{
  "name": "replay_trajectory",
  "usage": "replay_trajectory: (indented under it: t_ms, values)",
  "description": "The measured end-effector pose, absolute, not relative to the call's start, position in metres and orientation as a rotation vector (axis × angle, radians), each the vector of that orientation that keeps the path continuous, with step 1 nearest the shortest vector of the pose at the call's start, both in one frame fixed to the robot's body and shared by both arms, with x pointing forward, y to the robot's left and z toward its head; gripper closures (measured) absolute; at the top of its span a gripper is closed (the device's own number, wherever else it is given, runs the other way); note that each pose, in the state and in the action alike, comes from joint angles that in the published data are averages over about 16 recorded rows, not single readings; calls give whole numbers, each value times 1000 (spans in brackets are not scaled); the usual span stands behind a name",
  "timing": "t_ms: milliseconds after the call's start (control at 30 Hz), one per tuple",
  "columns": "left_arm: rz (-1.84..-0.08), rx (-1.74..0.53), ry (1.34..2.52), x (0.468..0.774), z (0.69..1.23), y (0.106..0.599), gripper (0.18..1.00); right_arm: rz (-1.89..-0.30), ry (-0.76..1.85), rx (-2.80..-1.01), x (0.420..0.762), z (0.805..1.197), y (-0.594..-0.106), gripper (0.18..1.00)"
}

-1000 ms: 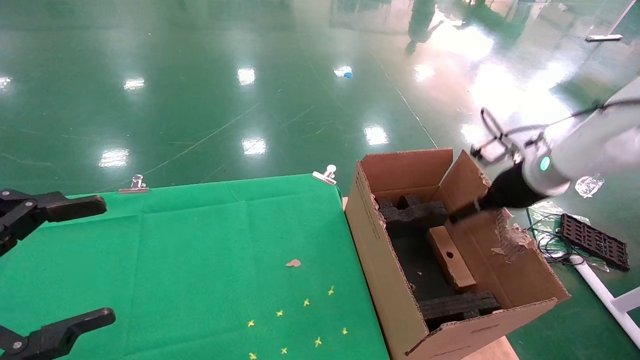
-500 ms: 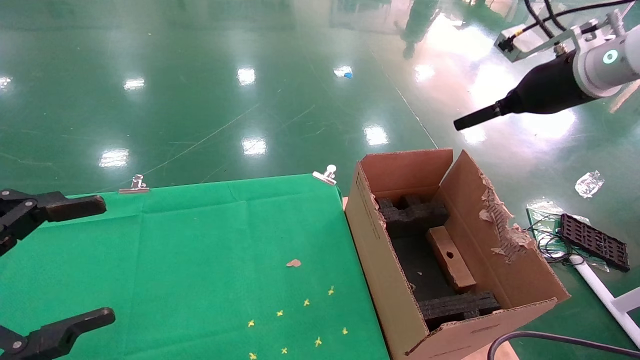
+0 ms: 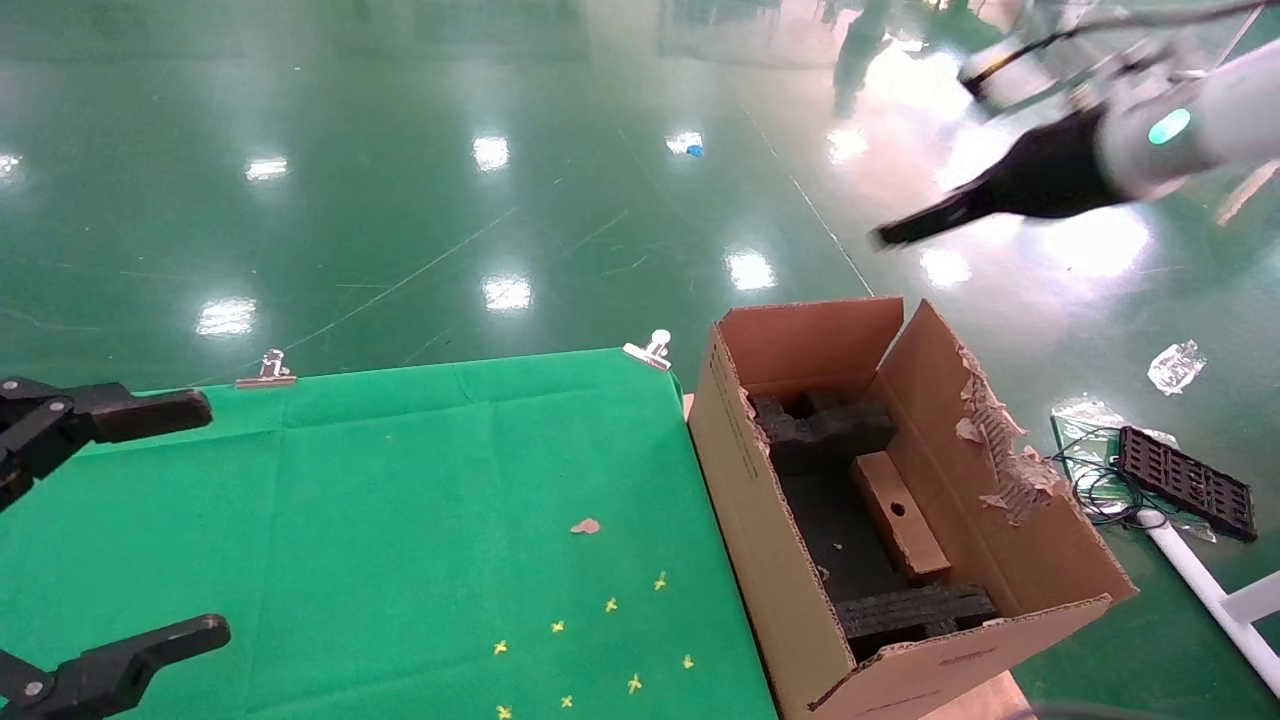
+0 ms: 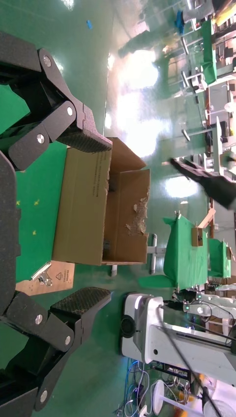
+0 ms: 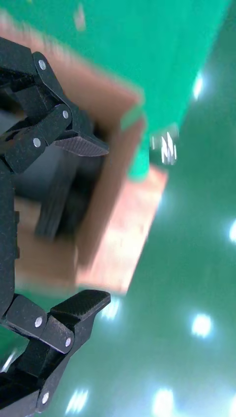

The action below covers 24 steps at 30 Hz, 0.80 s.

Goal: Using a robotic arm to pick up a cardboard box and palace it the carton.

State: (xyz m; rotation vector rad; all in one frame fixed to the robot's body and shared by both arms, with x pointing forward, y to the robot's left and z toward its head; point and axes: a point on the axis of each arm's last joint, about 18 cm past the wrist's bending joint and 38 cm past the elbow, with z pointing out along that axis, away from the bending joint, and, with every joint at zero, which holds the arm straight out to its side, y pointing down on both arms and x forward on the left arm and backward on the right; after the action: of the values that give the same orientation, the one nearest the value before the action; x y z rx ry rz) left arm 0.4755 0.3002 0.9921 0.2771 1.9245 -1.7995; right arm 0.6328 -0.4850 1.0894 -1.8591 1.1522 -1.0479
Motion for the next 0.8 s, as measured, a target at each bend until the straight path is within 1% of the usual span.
replay_trajectory:
  t_ms: [200,367,567,800]
  values:
    - [-1800,277,1924,476,992,300,184,-915,984,-1895,644,1061,-445,178]
    - [-1800,277,1924,476,992,300,184,-813,840,-1902,645,1041,-413,178]
    - [-1800,277,1924,476,992,300,184,-710,673,-1888,639,1022,-380,178]
    - [-1800,277,1924,476,992,300,184,-620,486,-1846,621,1008,-350,178]
